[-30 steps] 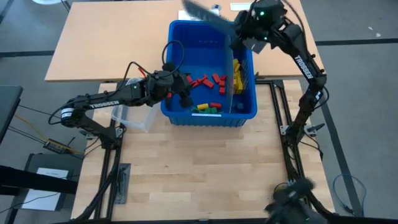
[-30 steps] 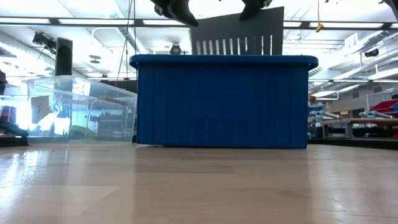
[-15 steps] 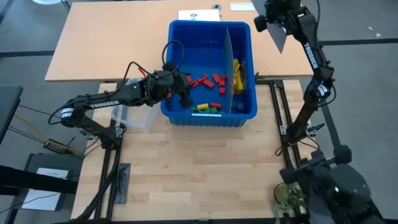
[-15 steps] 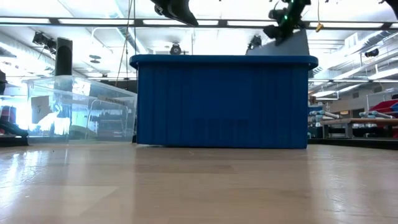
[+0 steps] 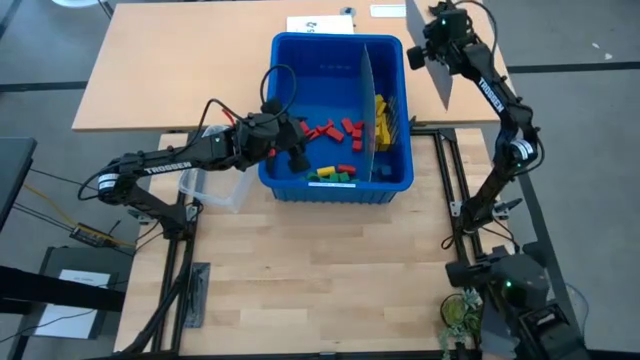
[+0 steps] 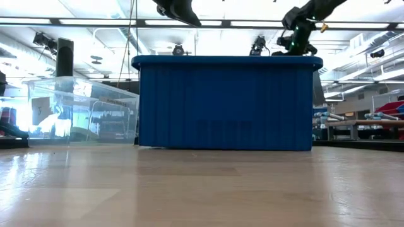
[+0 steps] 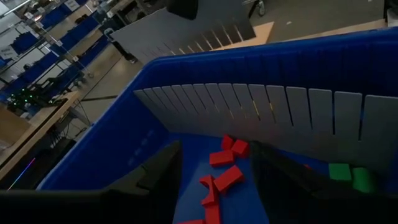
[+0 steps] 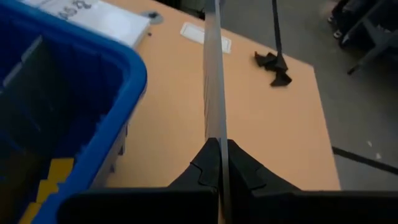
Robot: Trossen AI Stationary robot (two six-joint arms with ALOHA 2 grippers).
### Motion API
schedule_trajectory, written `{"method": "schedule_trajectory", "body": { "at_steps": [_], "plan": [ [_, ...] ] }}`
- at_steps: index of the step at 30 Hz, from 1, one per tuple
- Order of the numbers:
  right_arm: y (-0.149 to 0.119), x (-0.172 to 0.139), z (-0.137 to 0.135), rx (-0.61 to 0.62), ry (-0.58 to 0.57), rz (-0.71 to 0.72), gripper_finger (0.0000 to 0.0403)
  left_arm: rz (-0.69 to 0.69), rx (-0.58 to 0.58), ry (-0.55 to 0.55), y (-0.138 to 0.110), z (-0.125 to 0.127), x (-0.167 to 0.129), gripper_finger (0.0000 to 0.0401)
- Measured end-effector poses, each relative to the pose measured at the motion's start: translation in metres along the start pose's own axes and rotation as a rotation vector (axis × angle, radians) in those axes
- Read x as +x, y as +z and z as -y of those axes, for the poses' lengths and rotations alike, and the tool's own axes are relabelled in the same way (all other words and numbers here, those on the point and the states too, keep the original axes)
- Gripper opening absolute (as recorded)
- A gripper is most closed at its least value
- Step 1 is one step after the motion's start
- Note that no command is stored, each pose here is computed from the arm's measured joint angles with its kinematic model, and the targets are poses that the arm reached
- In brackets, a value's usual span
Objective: Sort blocks
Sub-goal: Remove the bin divider
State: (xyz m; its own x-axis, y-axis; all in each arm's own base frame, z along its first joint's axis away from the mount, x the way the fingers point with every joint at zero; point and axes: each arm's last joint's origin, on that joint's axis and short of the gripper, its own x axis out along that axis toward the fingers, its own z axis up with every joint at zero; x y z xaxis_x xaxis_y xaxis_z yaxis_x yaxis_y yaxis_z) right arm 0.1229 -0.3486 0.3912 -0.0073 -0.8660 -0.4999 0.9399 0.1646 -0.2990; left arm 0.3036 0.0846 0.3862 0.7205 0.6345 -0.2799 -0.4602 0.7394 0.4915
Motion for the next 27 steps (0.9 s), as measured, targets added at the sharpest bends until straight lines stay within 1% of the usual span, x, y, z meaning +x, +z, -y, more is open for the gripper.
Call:
{"method": "schedule_trajectory", "body": {
  "at_steps": [4, 8, 13, 16, 20, 24, 27],
  "plan": [
    [-0.024, 0.002, -0.004, 0.018, -0.001, -0.014, 0.0004, -0.002, 0.001, -0.001, 0.000, 0.000, 0.000, 0.0195],
    [-0.041, 0.001, -0.005, 0.076, -0.034, 0.033, 0.0004, -0.001, 0.001, 0.000, 0.000, 0.000, 0.000, 0.0195],
    [-0.074, 0.023, -0.012, 0.078, -0.067, 0.001, 0.0004, 0.002, -0.001, 0.001, 0.000, 0.000, 0.000, 0.0195],
    [-0.081, 0.030, -0.013, 0.104, -0.091, 0.061, 0.0004, 0.001, -0.001, 0.001, 0.000, 0.000, 0.000, 0.0195],
    [-0.091, 0.037, -0.014, 0.124, -0.126, 0.103, 0.0004, 0.001, -0.001, 0.001, 0.000, 0.000, 0.000, 0.0195],
    [-0.096, 0.043, -0.010, 0.148, -0.155, 0.185, 0.0004, 0.001, -0.001, 0.002, 0.000, 0.000, 0.000, 0.0195],
    [-0.103, 0.055, -0.010, 0.145, -0.165, 0.164, 0.0004, 0.002, -0.001, 0.002, 0.000, 0.000, 0.000, 0.0195]
  ]
}}
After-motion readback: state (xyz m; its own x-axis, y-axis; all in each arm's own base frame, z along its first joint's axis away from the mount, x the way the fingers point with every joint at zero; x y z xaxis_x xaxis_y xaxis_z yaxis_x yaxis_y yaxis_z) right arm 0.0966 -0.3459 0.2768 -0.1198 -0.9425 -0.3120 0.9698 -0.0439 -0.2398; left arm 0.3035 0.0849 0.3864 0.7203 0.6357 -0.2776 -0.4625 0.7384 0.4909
